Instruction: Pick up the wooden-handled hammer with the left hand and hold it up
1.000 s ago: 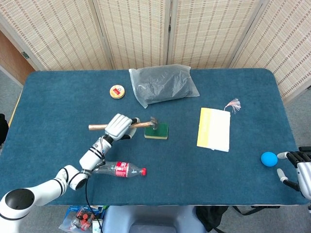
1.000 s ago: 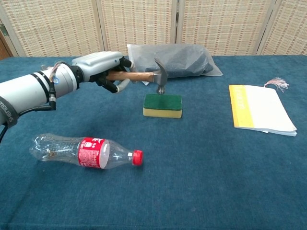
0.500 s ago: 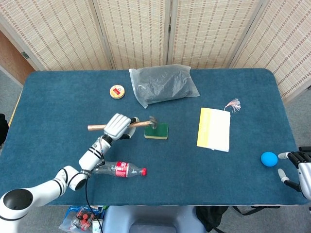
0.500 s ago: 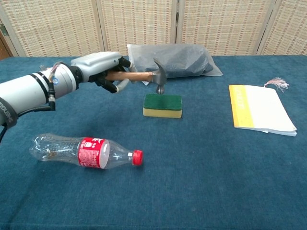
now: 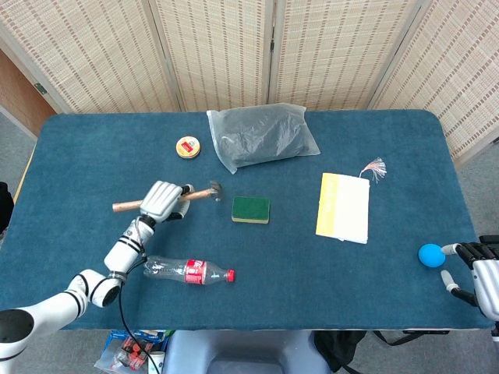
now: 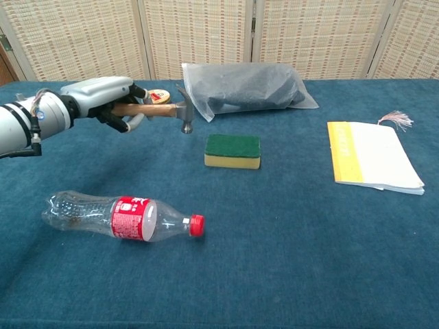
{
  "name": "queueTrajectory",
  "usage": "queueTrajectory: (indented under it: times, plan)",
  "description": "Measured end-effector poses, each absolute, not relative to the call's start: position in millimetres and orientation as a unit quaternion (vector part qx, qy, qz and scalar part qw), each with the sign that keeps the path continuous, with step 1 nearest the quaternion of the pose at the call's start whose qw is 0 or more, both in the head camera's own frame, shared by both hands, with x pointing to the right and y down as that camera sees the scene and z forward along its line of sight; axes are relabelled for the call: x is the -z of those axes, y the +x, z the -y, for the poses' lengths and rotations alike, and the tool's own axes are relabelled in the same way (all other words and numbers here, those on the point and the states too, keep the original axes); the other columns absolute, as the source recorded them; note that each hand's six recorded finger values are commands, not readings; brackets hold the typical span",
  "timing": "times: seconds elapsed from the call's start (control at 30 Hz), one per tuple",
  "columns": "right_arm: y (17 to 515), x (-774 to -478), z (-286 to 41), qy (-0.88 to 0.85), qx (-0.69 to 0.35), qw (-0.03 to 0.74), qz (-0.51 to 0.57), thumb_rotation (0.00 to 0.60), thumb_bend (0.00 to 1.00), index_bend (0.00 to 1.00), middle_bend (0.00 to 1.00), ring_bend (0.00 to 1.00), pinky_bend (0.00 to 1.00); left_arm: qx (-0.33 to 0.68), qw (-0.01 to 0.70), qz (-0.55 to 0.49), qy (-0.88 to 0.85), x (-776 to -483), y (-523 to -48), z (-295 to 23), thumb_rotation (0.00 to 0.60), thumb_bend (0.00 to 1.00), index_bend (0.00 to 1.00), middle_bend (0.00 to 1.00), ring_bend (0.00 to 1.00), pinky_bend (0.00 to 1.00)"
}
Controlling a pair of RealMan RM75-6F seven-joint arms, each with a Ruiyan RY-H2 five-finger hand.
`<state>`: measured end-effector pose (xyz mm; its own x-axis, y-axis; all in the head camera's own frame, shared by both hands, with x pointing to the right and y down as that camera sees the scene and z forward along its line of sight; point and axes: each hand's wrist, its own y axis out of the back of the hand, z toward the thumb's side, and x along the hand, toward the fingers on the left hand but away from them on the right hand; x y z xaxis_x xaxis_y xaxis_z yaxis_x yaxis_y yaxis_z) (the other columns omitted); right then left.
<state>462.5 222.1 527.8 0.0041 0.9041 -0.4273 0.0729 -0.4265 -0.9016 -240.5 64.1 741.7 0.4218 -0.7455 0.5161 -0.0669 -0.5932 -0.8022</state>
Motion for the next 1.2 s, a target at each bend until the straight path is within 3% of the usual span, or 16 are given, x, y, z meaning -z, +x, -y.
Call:
queueTrajectory:
  times: [0.07,0.2,0.27,0.33,0.77,1.2]
  plan:
    - [462.3,-527.0,-222.0,-0.611,-0.582,0.358,0.4,0.6,0.32,0.37,0.39,0.3,0.3,0.476,0.362,-0.256,-0.759,-745.9,-243.0,-66.3,0.6,0.56,0.42,0.57,0.48,0.66]
    - [462.9,-526.5,-222.9,-0.61,-0.583,0.357,0.4,0.6,0.32,0.37,0.39,0.3,0.3,0.497,0.353,-0.24,-0.755,-751.3,-247.9,-69.4,0.6,0.31,0.11,0.2,0.14,0.28]
    - [462.9,-526.5,-222.9,-0.61,-0.583,0.357,0.401,0.6,0.32,0.37,0.39,0.3,0.3,0.499,0.349,-0.242,-0.755,-749.7,-247.9,-69.9,0.6,0.26,0.02,0.1,0.05,0.17]
    - [462.7,-526.7,-222.5,-0.611,-0.582,0.357,0.401,0.6,0.32,0.37,0.39,0.3,0.3,0.498,0.343,-0.25,-0.756,-745.7,-247.9,-70.0,0.6,0.25,0.0,0.04,0.01,0.1]
    - [465.3,-529.1,-221.4,-0.615,-0.58,0.355,0.399,0.6,0.32,0.37,0.39,0.3,0.3,0.513,0.321,-0.328,-0.725,-695.5,-294.2,-78.0,0.6,0.25,0.0,0.03,0.0,0.06]
    - [456.2,-532.0,-216.1,-0.64,-0.55,0.367,0.391,0.6,0.33,0.4,0.43,0.31,0.3,0.589,0.339,-0.397,-0.617,-616.3,-412.8,-156.3,0.6,0.25,0.02,0.03,0.0,0.06]
